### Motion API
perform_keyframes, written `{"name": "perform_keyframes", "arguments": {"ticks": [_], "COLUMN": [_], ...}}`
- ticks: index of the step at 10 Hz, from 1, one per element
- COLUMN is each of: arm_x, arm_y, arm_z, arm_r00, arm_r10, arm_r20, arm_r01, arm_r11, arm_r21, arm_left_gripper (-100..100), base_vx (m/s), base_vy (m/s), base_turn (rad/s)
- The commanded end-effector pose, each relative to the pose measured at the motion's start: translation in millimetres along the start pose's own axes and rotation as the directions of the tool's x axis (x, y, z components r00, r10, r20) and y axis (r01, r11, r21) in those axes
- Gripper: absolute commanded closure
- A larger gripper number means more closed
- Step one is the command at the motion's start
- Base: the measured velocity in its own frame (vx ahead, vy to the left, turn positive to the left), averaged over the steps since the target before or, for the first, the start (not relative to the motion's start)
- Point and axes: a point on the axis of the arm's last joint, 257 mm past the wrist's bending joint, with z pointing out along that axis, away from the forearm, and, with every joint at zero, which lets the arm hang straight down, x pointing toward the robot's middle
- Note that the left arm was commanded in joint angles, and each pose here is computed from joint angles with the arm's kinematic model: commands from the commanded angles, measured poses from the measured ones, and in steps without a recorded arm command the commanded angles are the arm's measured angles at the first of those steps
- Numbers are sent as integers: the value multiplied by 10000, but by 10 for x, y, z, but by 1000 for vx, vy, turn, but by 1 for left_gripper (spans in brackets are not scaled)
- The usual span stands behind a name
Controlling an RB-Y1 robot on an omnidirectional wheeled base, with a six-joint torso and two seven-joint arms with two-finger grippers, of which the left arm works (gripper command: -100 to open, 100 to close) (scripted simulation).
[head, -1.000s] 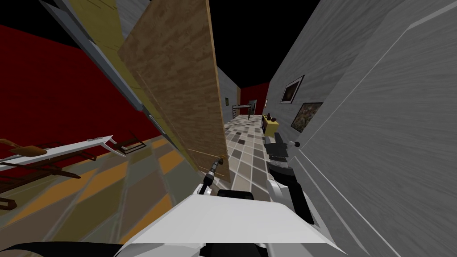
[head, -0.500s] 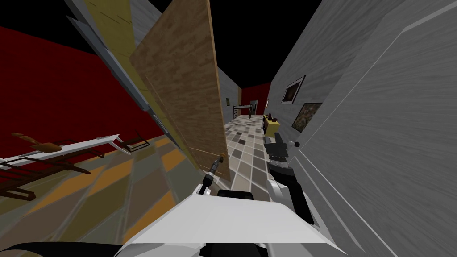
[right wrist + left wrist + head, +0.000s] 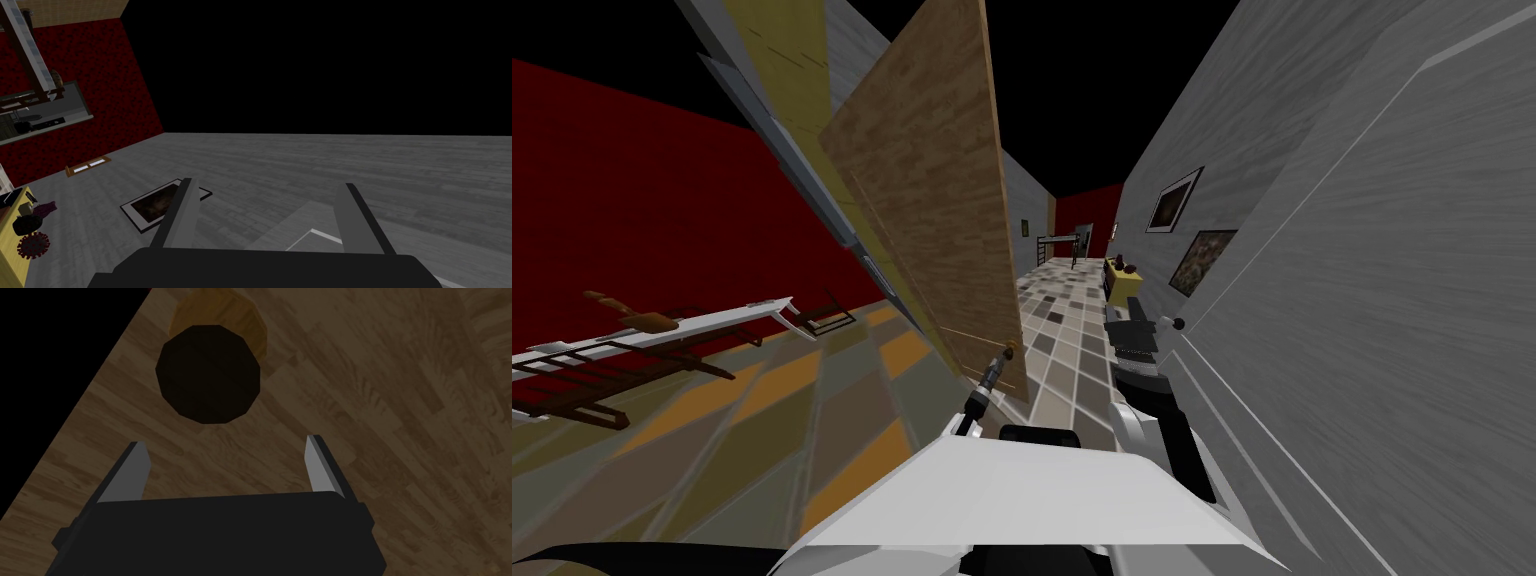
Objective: Push the door open
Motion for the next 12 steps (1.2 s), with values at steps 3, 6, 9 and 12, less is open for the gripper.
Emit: {"name": "perform_keyframes", "arguments": {"ticks": [3,6,9,12], "arm_x": [4,11,19,29], "arm_y": [9,19,30,41], "arm_z": [-30,-60,-91,-120], "arm_r00": [9921,9735,9436,9071], "arm_r10": [1248,2276,3295,4190], "arm_r20": [-126,-232,-320,-389], "arm_r01": [-1246,-2271,-3284,-4171], "arm_r11": [9922,9736,9439,9075], "arm_r21": [100,215,348,490], "arm_left_gripper": [-100,-100,-100,-100], "base_vx": [-29,-39,-44,-35], "base_vy": [-15,-20,-20,-13], "base_turn": [38,47,43,49]}}
